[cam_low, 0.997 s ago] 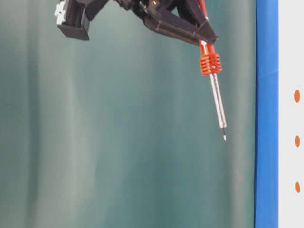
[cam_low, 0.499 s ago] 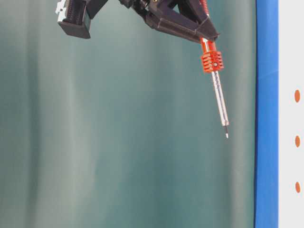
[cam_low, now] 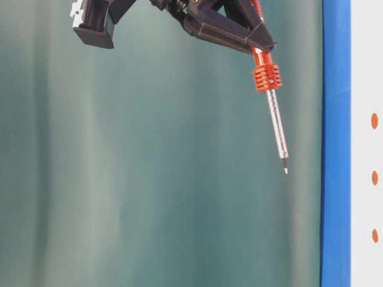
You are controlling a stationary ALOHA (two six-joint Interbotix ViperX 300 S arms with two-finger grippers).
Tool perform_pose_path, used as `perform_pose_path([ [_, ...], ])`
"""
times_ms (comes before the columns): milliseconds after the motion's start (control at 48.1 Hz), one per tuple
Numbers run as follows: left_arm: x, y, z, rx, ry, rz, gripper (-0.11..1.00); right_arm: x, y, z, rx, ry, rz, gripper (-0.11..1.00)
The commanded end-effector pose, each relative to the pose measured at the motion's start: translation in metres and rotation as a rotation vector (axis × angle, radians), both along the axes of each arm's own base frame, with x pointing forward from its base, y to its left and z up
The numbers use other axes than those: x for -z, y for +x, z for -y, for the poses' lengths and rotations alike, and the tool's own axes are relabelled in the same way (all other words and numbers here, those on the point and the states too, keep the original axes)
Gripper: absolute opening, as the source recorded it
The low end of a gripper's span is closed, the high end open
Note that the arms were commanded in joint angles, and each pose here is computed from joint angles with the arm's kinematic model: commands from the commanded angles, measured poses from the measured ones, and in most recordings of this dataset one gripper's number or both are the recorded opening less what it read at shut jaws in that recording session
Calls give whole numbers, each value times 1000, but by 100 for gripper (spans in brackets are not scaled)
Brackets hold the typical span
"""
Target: Touch the tip of the soldering iron to the mark.
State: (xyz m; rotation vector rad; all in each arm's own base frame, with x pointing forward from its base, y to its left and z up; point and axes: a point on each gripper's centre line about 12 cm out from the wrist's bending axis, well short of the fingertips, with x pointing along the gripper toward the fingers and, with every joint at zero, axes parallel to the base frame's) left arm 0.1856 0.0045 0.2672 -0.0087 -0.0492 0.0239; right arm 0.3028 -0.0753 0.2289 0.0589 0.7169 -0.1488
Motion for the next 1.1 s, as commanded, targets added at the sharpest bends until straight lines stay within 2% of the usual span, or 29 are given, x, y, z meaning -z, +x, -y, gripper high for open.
perform_pose_path([
  [0, -5, 1, 0, -2, 0, 17, 2, -8, 2, 1, 2, -11, 25, 6],
  [582, -4, 2, 0, -2, 0, 14, 2, 42, 21, 9, 18, 6, -75, 6],
  [1080, -3, 2, 0, -2, 0, 9, 2, 66, 27, 11, 22, 9, -119, 6],
])
